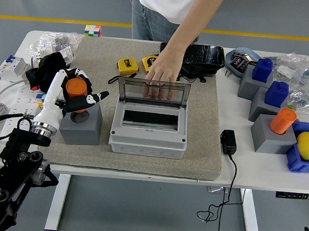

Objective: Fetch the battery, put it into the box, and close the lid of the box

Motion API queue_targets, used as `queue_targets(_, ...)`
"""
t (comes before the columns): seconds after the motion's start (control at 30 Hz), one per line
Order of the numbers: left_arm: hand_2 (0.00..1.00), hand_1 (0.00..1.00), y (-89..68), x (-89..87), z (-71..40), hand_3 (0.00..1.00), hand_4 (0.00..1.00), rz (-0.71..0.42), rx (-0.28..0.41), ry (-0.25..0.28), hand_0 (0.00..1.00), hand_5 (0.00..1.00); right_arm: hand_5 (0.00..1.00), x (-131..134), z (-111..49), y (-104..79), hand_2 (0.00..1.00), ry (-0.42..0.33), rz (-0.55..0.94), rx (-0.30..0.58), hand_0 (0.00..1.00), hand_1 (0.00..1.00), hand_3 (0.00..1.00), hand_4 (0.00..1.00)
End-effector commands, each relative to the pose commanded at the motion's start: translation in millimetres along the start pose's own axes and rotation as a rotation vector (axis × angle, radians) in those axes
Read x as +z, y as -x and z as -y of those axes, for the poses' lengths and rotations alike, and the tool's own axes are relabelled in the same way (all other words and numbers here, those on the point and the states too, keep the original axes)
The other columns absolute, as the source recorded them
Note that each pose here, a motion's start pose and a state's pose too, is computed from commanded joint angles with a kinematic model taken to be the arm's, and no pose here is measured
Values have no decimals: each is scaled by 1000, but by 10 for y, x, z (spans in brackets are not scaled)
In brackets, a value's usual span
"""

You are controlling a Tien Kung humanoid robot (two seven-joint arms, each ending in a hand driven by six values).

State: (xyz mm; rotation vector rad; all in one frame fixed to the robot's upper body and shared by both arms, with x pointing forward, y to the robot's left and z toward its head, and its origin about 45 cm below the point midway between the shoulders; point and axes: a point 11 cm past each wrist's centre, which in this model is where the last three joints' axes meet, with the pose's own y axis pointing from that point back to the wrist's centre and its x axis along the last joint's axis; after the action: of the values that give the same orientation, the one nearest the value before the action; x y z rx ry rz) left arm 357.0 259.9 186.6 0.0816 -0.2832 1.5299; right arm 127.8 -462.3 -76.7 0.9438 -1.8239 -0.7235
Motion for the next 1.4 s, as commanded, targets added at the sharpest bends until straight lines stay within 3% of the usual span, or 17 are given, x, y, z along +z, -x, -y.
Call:
queue_targets(0.03, 47, 2, -11, 40, 12, 47, 998, 26, 4, 14, 20, 42, 998, -2, 0, 0, 833, 0, 0, 0, 877, 877, 868, 998)
queue_targets(0.07, 35, 2, -23, 97, 28, 18, 998, 52, 9, 32, 15, 220, 998, -4, 0, 0, 834, 0, 0, 0, 876, 877, 868, 998)
queue_targets(0.23, 35, 2, -40, 323, 63, 18, 998, 145, 23, 111, 15, 220, 998, 1, 0, -2, 834, 1, -2, 0, 876, 877, 868, 998)
queue_targets(0.27, 21, 2, -34, 359, 64, 2, 998, 156, 23, 124, 29, 473, 998, 1, 0, -3, 834, 1, -2, 0, 876, 877, 868, 998)
queue_targets(0.43, 21, 2, 59, 655, 45, 2, 998, 236, 2, 220, 29, 473, 998, 2, 2, -13, 834, 1, -1, 2, 876, 877, 868, 998)
queue_targets(0.47, 13, 2, 88, 720, 38, 2, 996, 257, -7, 240, 32, 610, 998, -1, 2, -15, 833, 0, -1, 3, 876, 877, 869, 998)
queue_targets(0.63, 13, 2, 256, 1029, -10, 2, 996, 403, -66, 347, 32, 610, 998, -33, 6, -22, 833, -5, 2, 5, 876, 877, 869, 998)
queue_targets(0.77, 10, 2, 419, 1161, -58, 2, 998, 477, -115, 413, 31, 591, 998, -47, 9, -33, 834, -8, 4, 7, 876, 879, 868, 998)
queue_targets(1.03, 4, 2, 597, 1107, -101, 2, 971, 569, -159, 436, 30, 589, 998, -43, 10, -40, 834, -6, 5, 9, 875, 878, 869, 998)
queue_targets(1.07, 2, 2, 634, 1093, -114, 2, 998, 589, -174, 441, 30, 357, 998, -42, 10, -43, 834, -5, 4, 10, 875, 879, 869, 998)
queue_targets(1.23, 2, 2, 742, 984, -132, 2, 998, 672, -219, 435, 30, 357, 998, -58, 12, -48, 834, -8, 6, 11, 875, 879, 869, 998)
queue_targets(1.27, 2, 2, 759, 956, -134, 17, 998, 690, -230, 430, 23, 18, 998, -63, 12, -50, 833, -9, 7, 11, 874, 879, 868, 998)
queue_targets(1.4, 2, 2, 804, 872, -148, 17, 998, 755, -263, 419, 23, 18, 998, -73, 14, -55, 833, -11, 9, 13, 874, 879, 868, 998)
